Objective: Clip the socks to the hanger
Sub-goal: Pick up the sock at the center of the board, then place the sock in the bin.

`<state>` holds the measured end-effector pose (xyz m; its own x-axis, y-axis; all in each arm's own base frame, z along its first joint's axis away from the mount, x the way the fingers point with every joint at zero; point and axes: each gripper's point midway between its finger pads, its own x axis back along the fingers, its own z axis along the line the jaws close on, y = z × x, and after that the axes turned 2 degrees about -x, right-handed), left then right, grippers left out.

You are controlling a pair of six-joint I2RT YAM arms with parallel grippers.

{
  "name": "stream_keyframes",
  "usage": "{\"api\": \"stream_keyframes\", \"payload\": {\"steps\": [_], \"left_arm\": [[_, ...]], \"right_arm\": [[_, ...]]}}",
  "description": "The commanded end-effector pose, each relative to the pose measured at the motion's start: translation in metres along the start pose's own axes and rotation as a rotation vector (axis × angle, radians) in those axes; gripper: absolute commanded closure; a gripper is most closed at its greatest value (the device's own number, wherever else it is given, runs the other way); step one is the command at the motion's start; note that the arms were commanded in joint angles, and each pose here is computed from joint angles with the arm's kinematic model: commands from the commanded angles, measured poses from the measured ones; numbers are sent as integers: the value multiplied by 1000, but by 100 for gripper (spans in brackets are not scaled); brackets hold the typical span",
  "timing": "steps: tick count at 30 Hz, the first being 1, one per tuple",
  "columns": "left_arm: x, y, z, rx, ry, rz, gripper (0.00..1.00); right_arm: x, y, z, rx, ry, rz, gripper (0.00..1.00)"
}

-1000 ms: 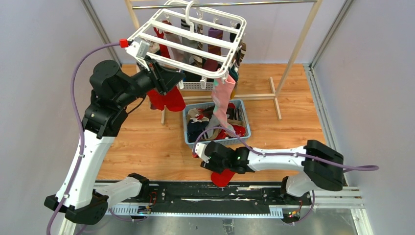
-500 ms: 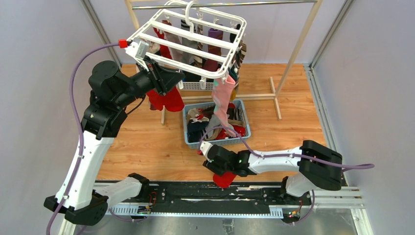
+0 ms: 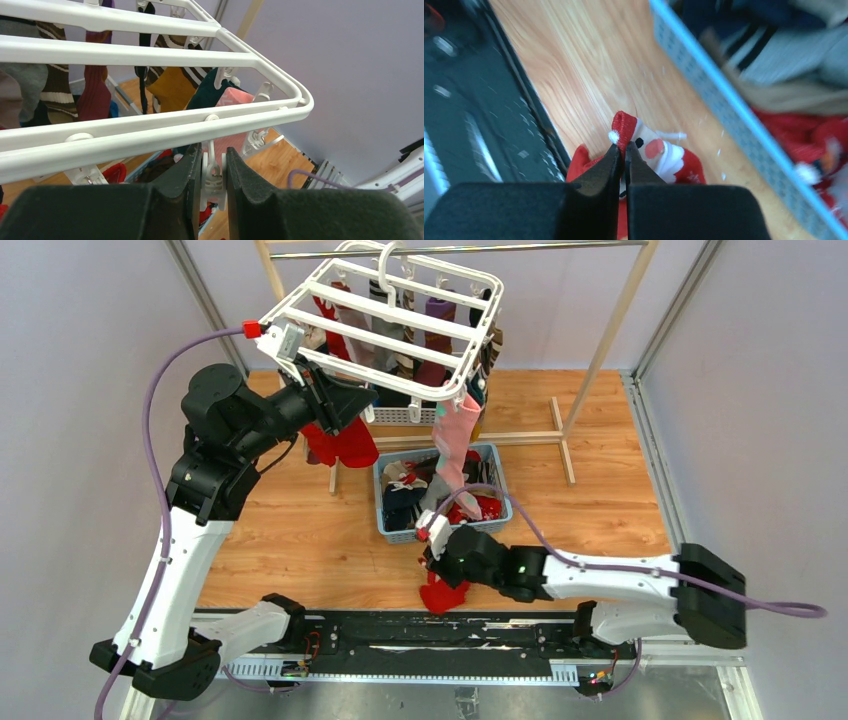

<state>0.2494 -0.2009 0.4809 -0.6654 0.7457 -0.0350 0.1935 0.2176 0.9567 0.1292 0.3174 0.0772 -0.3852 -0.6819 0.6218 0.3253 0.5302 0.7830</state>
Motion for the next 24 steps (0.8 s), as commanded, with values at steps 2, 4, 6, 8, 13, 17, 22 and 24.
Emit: {"api": "stream_keyframes", "payload": {"steps": [2,4,6,8,13,17,22,24], "left_arm": [[9,0,-11,-2,-35,17,95],[10,1,-12,-3,-36,12,95],[10,1,-12,-4,-35,12,95],[11,2,-12,-6,-35,12,95],[10,1,-11,-5,-31,14,95],[11,2,-11,-6,-28,13,95],[11,4,-12,-10,-28,14,94],[12,5,-13,-11,-29,11,94]], "right_arm": [[56,131,14,-44,159,-408,100],[73,156,12,-80,204,-495,100],[84,172,17,-123,300,-555,100],[91,184,22,-152,385,-601,99],[107,208,47,-128,566,-720,93],[140,233,49,-235,732,-886,93],[122,229,10,-405,624,-915,100],[114,223,1,-388,505,-888,100]]}}
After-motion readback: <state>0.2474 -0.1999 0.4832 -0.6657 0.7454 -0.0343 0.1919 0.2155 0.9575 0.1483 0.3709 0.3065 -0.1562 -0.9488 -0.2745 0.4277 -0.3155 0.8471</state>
